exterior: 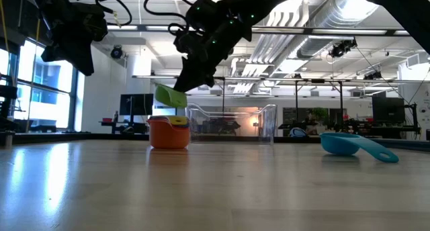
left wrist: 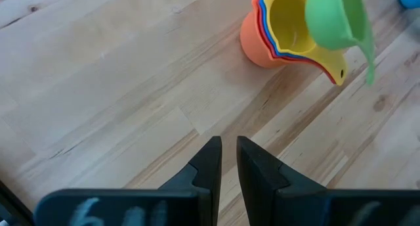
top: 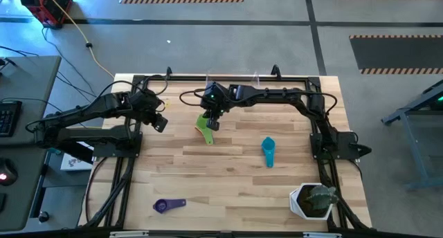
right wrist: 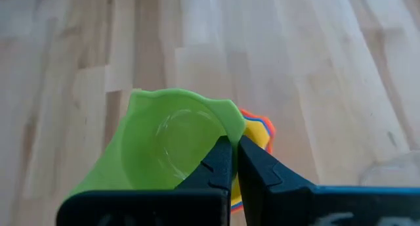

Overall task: Nest measuring cups in basket
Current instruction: Stack the green measuring cup on top of the yellow measuring cup

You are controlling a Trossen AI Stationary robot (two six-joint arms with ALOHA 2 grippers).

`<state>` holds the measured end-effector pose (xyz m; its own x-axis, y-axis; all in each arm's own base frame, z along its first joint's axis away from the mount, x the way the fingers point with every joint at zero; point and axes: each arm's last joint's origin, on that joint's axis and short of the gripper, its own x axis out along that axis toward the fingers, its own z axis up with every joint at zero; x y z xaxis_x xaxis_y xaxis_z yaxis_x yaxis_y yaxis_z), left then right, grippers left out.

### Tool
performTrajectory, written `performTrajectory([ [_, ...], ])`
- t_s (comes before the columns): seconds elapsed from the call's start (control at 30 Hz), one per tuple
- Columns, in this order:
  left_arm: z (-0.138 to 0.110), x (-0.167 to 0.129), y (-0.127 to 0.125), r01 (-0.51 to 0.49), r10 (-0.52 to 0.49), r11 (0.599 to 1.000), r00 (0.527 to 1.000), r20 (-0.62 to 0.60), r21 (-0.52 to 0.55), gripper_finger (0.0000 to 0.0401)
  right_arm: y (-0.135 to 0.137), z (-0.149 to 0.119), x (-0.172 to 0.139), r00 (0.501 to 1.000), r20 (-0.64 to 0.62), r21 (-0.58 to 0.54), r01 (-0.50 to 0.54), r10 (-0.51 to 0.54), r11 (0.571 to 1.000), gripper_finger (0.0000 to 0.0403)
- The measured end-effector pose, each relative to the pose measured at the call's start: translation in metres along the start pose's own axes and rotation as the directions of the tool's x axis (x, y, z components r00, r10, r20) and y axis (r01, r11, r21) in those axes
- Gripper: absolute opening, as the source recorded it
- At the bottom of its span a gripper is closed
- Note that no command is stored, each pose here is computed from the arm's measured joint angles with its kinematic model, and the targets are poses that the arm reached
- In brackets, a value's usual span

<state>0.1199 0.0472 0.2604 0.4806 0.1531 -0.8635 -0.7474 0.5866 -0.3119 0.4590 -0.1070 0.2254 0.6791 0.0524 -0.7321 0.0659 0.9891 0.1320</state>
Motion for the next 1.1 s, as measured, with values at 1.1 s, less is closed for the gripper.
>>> performTrajectory([
  [1.1, 0.0, 0.0, 0.0, 0.003, -0.002, 0.999, 1.0, 0.004, -0.034, 0.0037, -0.005, -0.009, 0.016, 0.999, -0.038, 0.002, -0.001, 0.001, 1.0, 0.0022],
])
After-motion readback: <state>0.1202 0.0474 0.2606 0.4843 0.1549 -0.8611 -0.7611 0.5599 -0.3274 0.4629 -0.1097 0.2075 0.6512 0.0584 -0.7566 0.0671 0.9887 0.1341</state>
